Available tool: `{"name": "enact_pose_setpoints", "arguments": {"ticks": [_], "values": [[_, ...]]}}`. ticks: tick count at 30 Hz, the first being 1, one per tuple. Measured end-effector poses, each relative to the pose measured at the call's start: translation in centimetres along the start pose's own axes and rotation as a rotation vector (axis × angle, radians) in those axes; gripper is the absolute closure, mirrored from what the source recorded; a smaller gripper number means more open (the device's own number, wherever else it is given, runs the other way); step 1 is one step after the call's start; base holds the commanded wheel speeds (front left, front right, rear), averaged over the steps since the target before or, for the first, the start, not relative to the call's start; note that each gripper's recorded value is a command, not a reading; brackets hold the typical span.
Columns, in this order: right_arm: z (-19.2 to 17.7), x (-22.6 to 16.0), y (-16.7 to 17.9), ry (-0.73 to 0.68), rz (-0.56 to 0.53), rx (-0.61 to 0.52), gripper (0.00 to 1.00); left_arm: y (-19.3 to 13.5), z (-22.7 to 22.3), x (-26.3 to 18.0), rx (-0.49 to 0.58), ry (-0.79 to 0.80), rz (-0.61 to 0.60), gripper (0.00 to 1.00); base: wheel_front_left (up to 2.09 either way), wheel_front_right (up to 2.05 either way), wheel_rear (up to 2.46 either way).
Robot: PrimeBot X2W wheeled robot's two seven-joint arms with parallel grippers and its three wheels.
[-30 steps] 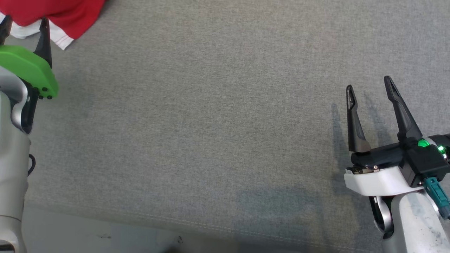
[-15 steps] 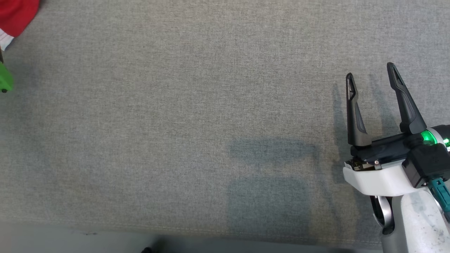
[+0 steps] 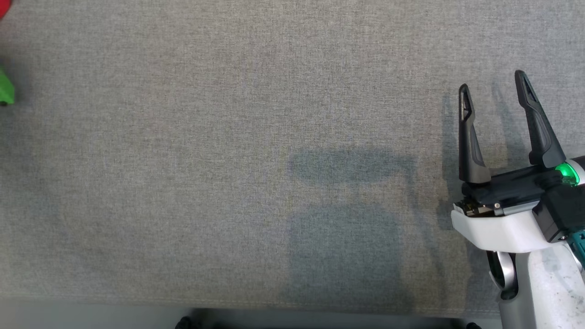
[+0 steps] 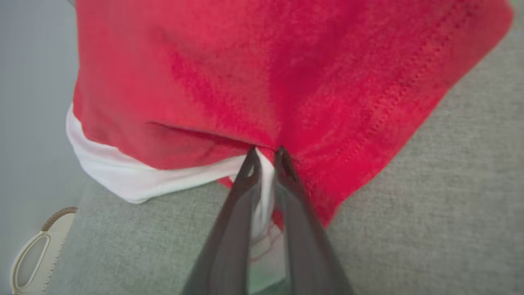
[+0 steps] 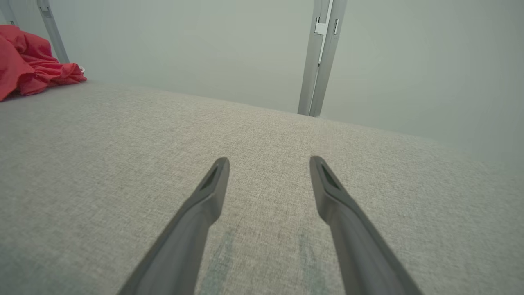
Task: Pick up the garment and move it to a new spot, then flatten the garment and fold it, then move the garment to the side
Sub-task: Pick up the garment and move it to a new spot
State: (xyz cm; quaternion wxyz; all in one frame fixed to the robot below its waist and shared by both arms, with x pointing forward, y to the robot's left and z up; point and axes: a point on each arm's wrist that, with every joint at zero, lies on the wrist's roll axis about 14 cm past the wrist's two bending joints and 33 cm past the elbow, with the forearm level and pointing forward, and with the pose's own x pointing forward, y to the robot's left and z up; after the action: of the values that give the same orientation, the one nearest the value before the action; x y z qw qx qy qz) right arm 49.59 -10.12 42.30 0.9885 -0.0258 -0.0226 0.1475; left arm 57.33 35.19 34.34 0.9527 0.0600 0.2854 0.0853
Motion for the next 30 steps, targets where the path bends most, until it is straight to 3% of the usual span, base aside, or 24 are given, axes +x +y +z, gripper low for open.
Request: {"name": "enact_pose_setpoints", "arguments": {"ticks": [9,22,30], "values": [[2.5,0.4,0.2,-0.062,0.003,0.033,0.00,1.2,3.3,-1.7,0.068,-0.090,0.004,1.00,0.00,0.00,0.00],[8.7,-1.5,-0.5,-0.167,-0.028,0.068,0.00,4.2,19.4,-9.5,0.172,-0.540,0.064,1.00,0.00,0.00,0.00],[12.1,-4.2,-1.4,-0.219,-0.068,0.076,0.00,1.3,27.2,-15.6,0.213,-0.755,-0.013,1.00,0.00,0.00,0.00]]}}
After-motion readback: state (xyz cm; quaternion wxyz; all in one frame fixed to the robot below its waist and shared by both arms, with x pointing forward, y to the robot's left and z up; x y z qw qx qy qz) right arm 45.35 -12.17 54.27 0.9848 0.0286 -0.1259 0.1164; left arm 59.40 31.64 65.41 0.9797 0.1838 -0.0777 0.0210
